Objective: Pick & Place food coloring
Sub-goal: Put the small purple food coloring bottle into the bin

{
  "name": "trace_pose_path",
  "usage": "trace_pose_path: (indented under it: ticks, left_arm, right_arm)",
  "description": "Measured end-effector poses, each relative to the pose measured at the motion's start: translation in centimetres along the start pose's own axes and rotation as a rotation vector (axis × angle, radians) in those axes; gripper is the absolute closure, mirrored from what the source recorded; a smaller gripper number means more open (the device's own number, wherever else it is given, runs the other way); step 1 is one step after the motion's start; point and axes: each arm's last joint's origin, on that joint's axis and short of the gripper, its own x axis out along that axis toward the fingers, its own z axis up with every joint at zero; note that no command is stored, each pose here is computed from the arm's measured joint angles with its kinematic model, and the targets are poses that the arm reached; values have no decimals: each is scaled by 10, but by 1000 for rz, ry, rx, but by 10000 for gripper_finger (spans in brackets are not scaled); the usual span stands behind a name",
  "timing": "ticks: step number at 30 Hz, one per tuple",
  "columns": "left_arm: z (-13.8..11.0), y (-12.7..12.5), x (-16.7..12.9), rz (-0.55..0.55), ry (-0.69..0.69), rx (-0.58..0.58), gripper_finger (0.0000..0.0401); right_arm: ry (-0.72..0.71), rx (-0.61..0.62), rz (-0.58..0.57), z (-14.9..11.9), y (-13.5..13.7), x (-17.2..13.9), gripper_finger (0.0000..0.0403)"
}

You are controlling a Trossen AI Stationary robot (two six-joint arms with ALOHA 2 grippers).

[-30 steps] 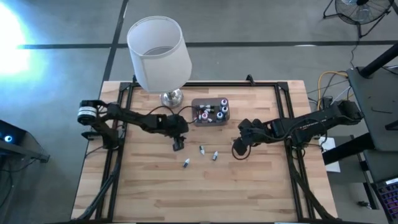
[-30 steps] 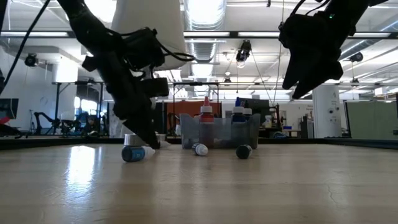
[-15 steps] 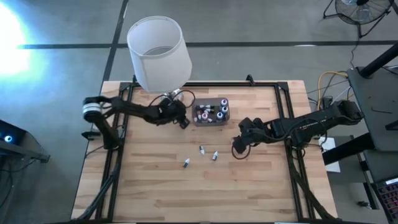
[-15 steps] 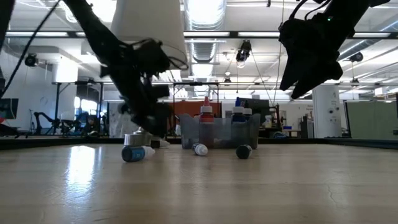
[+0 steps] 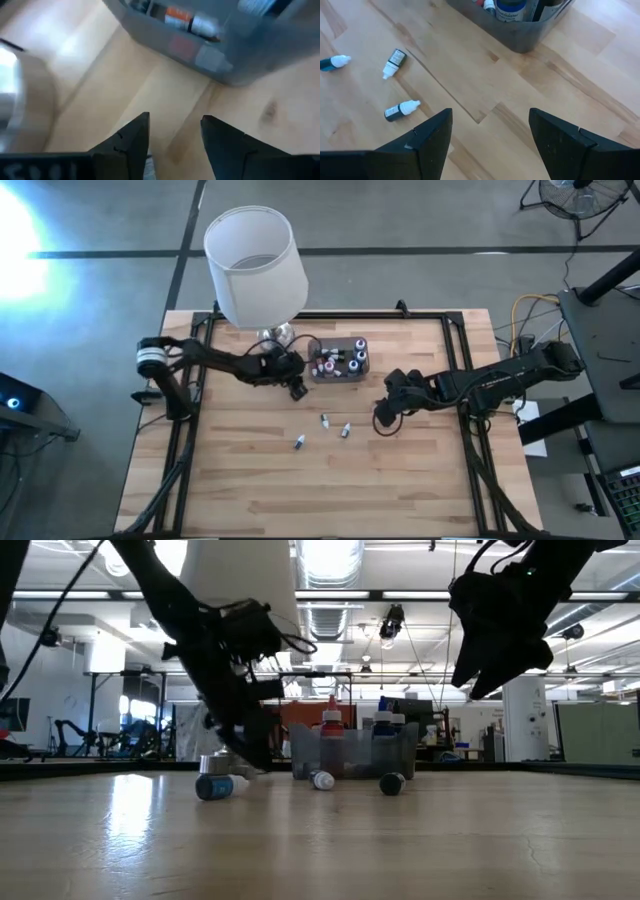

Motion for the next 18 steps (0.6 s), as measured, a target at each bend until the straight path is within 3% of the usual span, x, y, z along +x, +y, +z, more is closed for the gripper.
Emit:
trace_pose_path:
  ticks: [7,12,16,18]
  left_arm:
    - [15,12,-45,210,-211,-64,243]
    - [13,31,-28,185,-169,-178,243]
    - [4,27,-13,84,-85,-47,243]
    - [0,27,-8,101,-53,-57,243]
  right_arm:
    - [9,0,-14,-3,-2,2,147]
    - [-1,11,-27,-3,-4,3,147]
    - [-3,19,-23,-3,-3,3,147]
    - [-2,28,-25,-3,-3,3,147]
